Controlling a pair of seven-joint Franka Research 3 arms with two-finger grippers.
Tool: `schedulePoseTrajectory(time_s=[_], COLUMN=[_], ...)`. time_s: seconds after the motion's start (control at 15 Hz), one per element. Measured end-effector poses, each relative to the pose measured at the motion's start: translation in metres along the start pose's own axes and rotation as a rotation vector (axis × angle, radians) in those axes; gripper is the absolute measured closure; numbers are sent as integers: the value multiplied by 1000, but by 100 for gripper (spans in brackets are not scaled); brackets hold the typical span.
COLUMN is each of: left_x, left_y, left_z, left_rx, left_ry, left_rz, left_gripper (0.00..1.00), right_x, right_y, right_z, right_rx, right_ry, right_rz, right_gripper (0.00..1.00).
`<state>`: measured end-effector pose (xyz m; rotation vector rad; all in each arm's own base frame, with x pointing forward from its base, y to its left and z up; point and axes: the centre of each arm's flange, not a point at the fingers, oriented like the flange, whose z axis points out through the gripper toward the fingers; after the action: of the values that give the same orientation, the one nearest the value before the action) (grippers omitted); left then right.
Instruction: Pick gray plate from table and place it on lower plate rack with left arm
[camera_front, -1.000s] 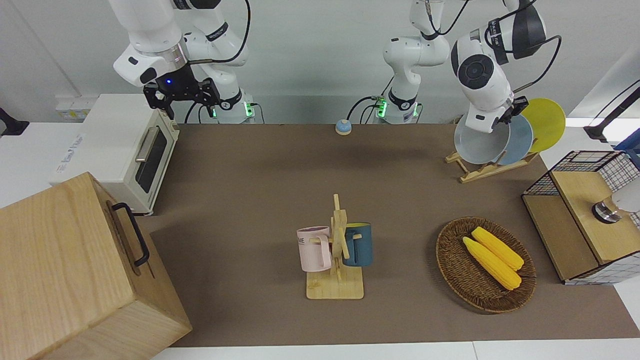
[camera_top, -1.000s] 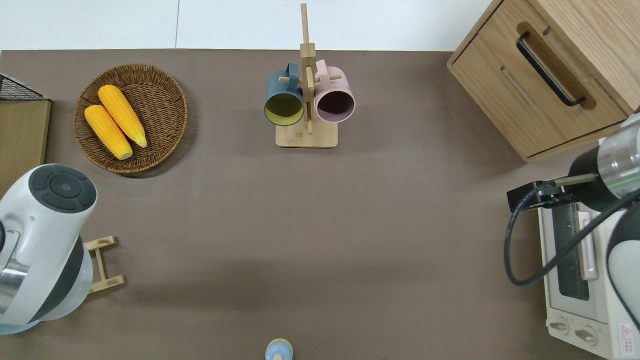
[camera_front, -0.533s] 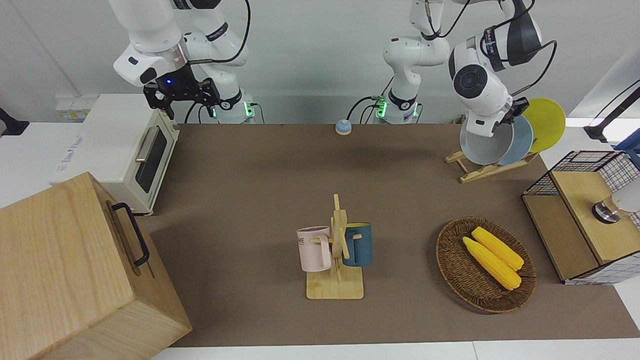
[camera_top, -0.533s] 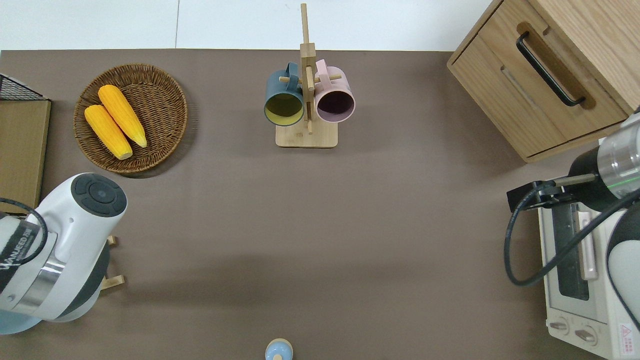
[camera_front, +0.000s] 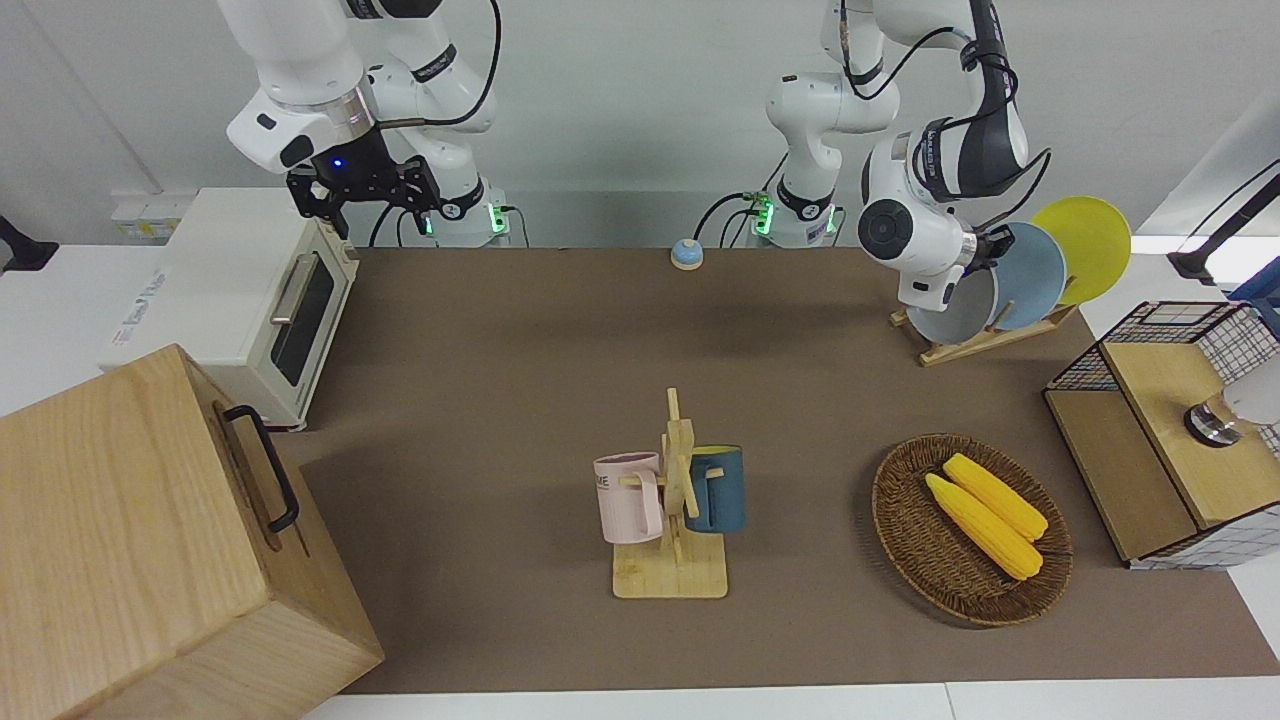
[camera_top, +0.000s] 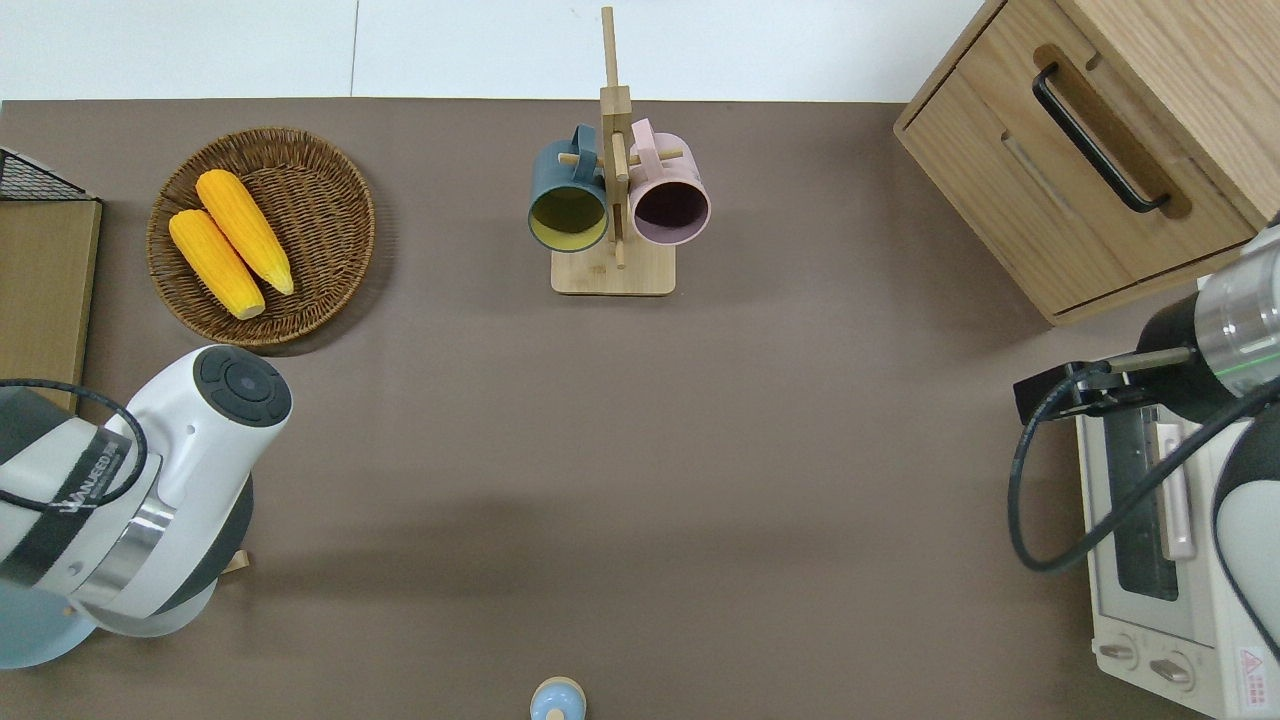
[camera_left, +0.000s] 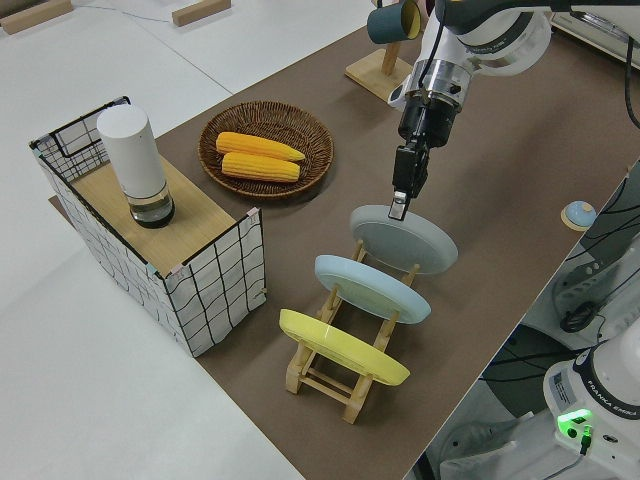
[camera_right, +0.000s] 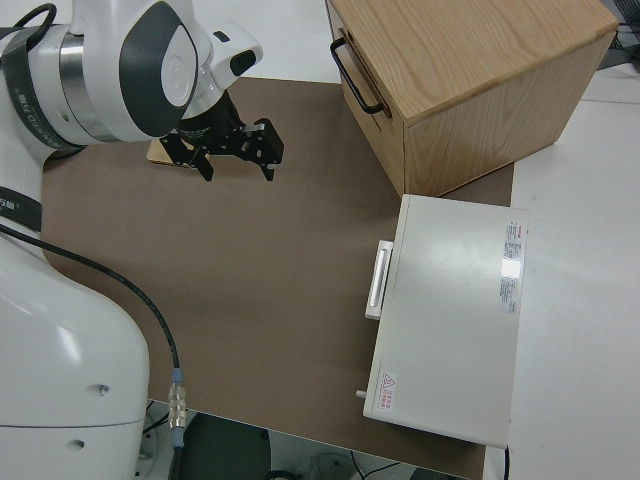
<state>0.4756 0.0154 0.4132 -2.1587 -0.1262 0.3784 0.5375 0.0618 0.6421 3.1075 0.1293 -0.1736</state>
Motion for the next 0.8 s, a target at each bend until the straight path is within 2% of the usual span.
schedulePoseTrajectory(time_s=[0.33,0.47,0.53,0.67,0.8], left_x=[1,2,2,3,3], left_y=[3,4,5,5,5], left_z=[2,2,3,3,4], left_rx=[2,3,3,4,4], left_ry=[-4,-6,-7,-8,-9], left_rz=[5,8,9,10,10], left_gripper=[96,93,89,69,67], right_x=[0,0,0,0,0], right_y=[0,0,0,0,0], right_z=[0,0,0,0,0], right_rx=[0,0,0,0,0], right_ry=[0,0,0,0,0], right_rz=[0,0,0,0,0], right_gripper=[1,1,1,1,1])
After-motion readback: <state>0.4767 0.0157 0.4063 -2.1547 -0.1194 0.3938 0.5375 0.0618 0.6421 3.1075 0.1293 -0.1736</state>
